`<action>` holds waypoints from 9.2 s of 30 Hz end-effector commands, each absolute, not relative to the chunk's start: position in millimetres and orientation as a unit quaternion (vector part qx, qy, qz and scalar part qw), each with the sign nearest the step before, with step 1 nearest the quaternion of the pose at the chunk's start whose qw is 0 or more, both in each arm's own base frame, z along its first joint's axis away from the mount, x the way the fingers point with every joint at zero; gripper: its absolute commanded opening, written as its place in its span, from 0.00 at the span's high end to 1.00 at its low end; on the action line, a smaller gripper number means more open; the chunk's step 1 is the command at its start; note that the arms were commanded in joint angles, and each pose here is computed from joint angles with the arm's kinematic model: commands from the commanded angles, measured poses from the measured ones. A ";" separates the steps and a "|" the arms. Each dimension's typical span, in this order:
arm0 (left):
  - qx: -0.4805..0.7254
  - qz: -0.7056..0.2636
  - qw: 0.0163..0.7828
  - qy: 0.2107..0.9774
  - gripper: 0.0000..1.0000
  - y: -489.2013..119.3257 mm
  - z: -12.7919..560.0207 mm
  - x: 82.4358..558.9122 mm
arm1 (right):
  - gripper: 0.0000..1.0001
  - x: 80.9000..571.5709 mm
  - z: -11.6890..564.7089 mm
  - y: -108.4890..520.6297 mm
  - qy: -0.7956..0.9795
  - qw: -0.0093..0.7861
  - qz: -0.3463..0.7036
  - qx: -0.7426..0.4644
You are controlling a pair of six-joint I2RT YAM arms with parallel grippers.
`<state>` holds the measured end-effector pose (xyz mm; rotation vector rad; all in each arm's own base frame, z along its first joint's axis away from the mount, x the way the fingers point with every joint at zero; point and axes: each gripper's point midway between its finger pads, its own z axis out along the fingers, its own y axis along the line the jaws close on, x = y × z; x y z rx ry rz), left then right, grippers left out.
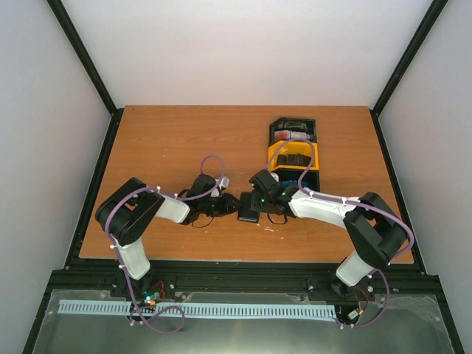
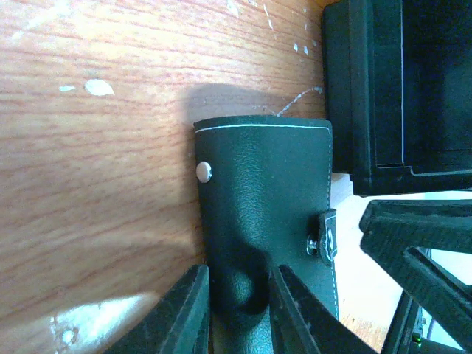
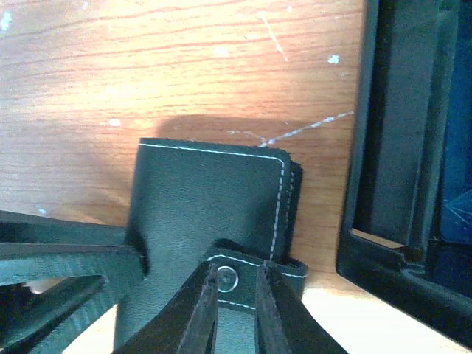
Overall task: Put the credit cards into the card holder
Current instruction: Close the card holder at the center of the board, then reset both arms
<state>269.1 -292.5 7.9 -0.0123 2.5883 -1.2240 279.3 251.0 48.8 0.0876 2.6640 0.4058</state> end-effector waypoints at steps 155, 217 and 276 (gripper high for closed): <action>-0.063 -0.240 -0.033 0.968 0.75 -220.4 -95.9 184.6 | 0.87 252.9 37.3 270.1 0.971 0.141 0.185 -0.049; -0.057 -0.245 -0.033 0.967 0.78 -222.5 -96.4 184.6 | 0.94 245.3 10.7 264.1 0.984 0.101 0.136 -0.063; -0.076 -0.261 0.663 0.697 0.00 -81.0 352.2 214.8 | 0.00 169.8 336.8 -13.7 0.775 0.611 0.053 0.154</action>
